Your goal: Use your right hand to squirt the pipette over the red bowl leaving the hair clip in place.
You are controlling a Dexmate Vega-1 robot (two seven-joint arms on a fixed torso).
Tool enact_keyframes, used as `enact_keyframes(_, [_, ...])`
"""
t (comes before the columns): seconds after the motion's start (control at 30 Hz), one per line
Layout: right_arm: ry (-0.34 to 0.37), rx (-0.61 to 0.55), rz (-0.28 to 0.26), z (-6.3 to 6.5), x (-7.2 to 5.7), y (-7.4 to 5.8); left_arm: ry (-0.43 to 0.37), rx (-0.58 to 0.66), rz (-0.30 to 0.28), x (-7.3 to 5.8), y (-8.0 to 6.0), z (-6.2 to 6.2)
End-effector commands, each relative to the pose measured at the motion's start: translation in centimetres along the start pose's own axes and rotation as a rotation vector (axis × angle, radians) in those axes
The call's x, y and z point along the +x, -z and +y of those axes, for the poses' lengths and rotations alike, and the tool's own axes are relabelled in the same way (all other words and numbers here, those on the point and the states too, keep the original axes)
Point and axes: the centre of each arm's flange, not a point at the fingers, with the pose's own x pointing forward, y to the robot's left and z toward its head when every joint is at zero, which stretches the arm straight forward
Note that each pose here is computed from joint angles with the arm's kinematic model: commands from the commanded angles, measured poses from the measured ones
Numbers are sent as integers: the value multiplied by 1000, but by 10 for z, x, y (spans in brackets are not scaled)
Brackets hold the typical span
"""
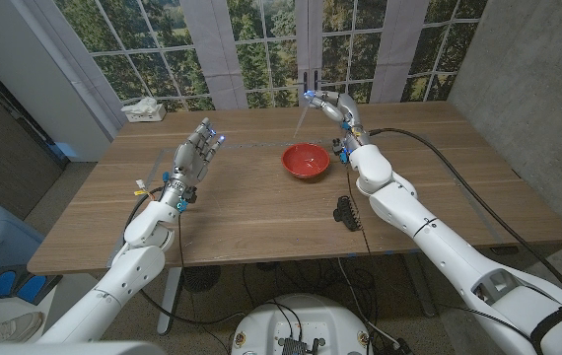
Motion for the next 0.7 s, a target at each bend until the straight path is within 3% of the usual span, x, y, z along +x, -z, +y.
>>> enact_keyframes(0.03, [36, -16, 30, -8, 7, 7, 3, 1, 5, 0, 0, 0])
enact_keyframes(0.7, [62, -11, 53, -17, 8, 17, 14, 0, 13, 7, 1, -2])
